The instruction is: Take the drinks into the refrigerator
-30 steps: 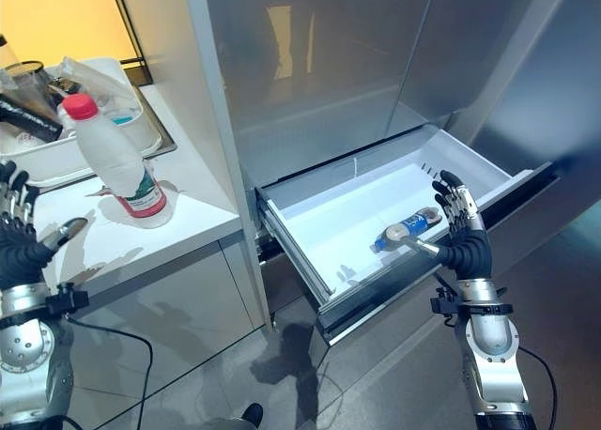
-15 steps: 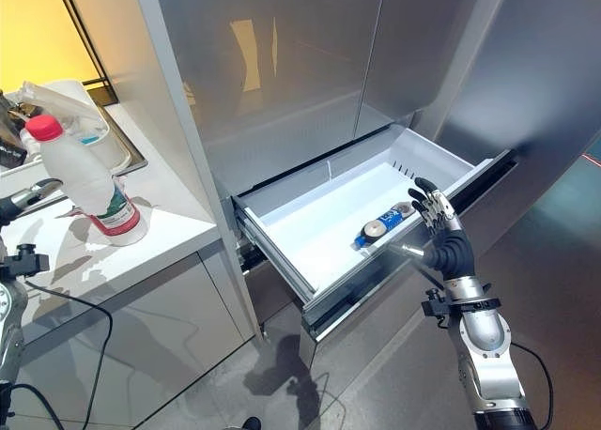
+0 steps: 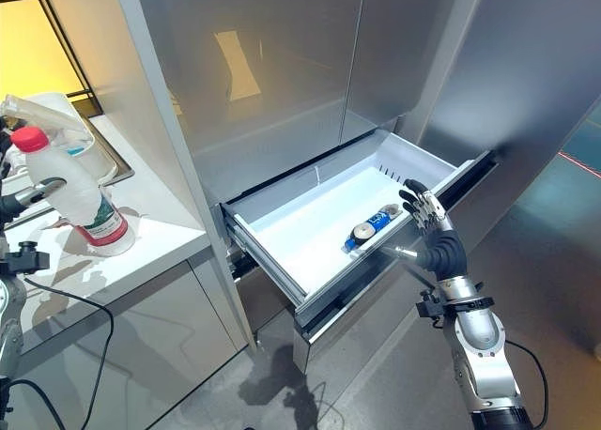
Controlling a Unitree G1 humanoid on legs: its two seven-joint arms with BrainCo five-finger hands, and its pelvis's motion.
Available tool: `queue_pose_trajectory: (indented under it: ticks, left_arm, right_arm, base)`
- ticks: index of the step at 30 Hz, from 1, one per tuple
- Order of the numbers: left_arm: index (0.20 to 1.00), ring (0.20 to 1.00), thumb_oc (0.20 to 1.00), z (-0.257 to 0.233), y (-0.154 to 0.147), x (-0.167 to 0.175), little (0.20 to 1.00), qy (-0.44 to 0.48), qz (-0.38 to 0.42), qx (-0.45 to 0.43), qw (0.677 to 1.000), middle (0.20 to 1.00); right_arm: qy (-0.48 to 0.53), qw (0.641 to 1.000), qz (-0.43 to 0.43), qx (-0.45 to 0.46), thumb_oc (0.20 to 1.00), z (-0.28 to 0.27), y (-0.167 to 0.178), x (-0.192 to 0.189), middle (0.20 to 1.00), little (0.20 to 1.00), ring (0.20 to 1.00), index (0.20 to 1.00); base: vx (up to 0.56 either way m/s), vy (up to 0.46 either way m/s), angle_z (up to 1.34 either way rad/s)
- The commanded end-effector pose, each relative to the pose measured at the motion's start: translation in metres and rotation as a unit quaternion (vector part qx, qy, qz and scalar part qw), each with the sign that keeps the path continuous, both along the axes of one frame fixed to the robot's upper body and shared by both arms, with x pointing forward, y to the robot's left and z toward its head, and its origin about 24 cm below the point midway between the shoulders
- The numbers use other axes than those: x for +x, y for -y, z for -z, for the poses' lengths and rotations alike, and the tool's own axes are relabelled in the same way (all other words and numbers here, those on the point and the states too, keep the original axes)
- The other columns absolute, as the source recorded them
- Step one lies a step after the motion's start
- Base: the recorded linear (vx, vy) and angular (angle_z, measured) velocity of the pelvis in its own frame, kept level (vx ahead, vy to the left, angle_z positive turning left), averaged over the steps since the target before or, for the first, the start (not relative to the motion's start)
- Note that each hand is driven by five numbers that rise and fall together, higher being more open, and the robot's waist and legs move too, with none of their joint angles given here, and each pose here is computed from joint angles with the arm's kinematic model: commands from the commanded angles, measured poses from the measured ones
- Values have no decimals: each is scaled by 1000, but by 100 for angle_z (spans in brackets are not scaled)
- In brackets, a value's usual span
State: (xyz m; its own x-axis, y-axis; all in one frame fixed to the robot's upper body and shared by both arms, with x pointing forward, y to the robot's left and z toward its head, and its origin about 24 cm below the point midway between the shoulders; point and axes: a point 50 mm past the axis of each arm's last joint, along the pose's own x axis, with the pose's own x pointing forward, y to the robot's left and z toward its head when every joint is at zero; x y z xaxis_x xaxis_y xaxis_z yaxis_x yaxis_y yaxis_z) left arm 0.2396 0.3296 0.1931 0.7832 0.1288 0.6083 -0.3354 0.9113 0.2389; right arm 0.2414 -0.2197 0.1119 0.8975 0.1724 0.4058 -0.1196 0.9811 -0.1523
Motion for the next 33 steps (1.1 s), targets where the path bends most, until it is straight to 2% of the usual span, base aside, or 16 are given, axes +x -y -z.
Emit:
queue_pose_trajectory:
  ticks: [1,13,33]
  left_arm:
    - [1000,1000,1000,-16,-3,10,1000,26,22,-17,999,1000]
    - [1000,1000,1000,-2,-2,16,1000,-20,37,-12,999,1000]
    - [1000,1000,1000,7,-6,20,1000,-43,19,-17,999,1000]
  right_arm:
    - [83,996,-25,4,1000,-38,-4,6,1000,1000,1000,1000]
    - [76,997,-29,11,1000,-34,-4,3,1000,1000,1000,1000]
    - [71,997,-38,14,1000,-33,-5,1,1000,1000,1000,1000]
  base:
    - [3,6,-3]
    - [7,4,-2]
    - [0,0,0]
